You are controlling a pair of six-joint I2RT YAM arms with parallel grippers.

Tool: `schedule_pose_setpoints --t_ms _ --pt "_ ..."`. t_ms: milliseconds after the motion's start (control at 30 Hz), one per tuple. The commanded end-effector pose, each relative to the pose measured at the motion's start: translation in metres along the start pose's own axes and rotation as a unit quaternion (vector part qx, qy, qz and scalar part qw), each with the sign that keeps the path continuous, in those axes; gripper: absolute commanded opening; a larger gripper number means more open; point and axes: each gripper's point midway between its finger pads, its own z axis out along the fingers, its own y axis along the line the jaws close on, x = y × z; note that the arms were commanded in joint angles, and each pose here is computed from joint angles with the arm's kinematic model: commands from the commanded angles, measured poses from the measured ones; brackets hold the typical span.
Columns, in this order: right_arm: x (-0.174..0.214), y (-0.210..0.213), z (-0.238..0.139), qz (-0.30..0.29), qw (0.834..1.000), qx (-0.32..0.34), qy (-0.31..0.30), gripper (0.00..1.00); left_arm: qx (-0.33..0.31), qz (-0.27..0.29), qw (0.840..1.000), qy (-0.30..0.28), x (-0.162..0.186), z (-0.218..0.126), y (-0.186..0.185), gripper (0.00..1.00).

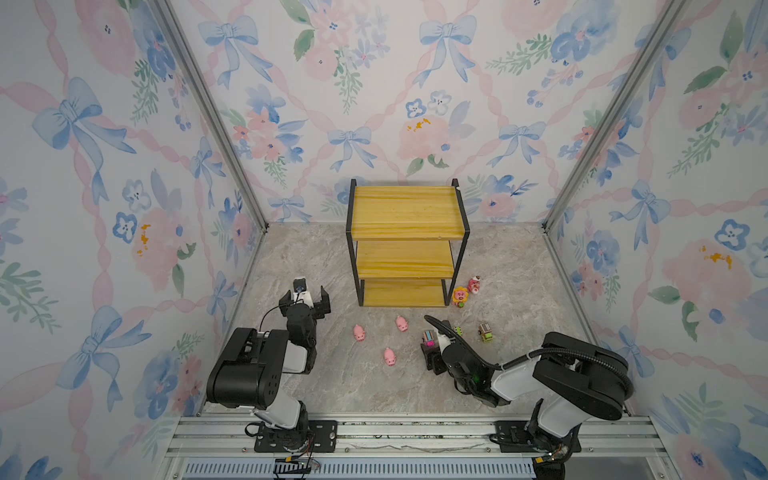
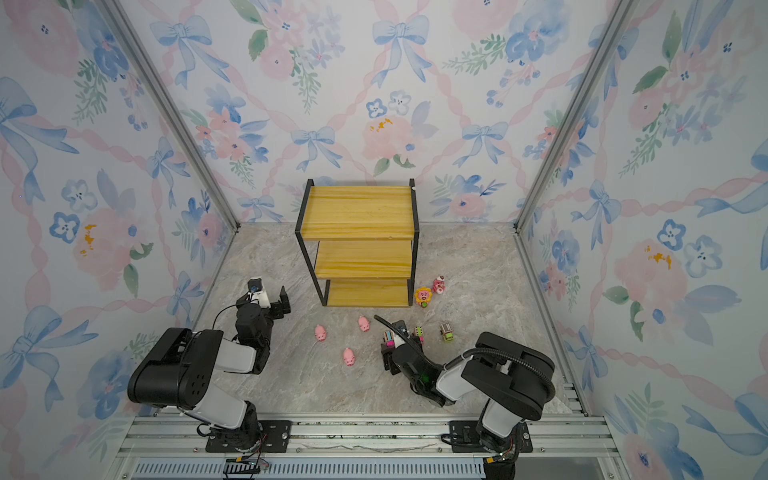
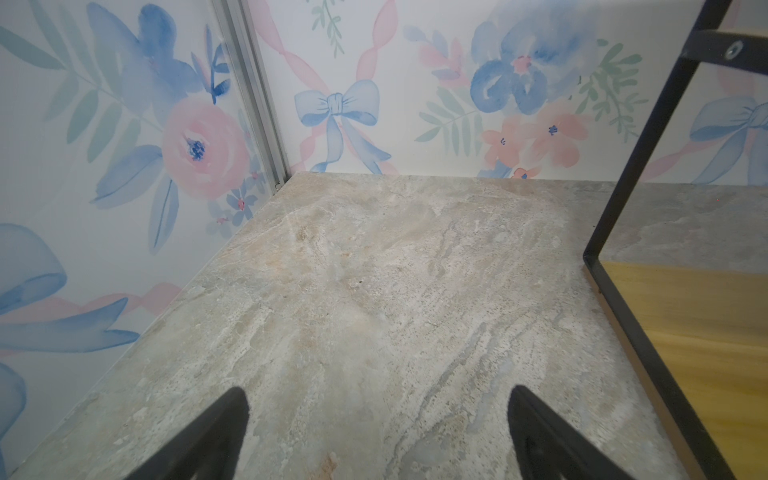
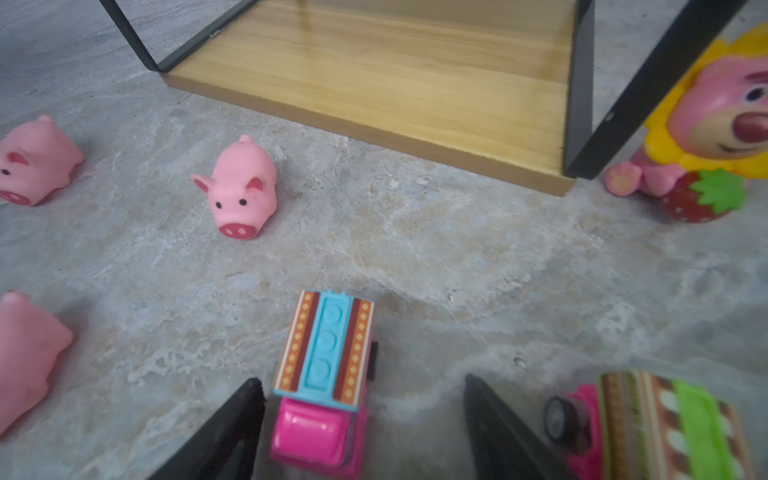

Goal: Place and organize the plastic toys onto the shelf
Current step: 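Lower the right gripper onto the pink car with blue roof and close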

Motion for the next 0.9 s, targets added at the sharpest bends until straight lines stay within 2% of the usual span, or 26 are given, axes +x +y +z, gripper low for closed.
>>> schedule_pose_setpoints --t_ms 0,233,433,633,867 --pt "0.006 0.002 0.005 -0.001 1.0 -0.009 0.01 0.77 0.002 0.0 1.0 0.0 0.002 -0.002 -0.001 0.98" --pt "0.005 -0.001 0.004 0.001 1.0 -0.007 0.004 0.73 0.002 0.0 1.0 -0.001 0.001 -0.002 -0.001 0.98" --pt "0.003 -0.006 0.001 0.002 1.0 -0.003 0.0 0.59 0.002 -0.001 1.0 -0.001 0.001 -0.002 -0.001 0.98" --pt "-0.01 -0.003 -0.002 -0.001 1.0 -0.008 -0.016 0.49 0.002 0.0 1.0 -0.001 0.001 -0.002 -0.001 0.98" --pt "-0.013 0.0 0.002 -0.005 1.0 -0.012 -0.024 0.47 0.001 -0.001 1.0 -0.001 0.001 -0.002 -0.001 0.98"
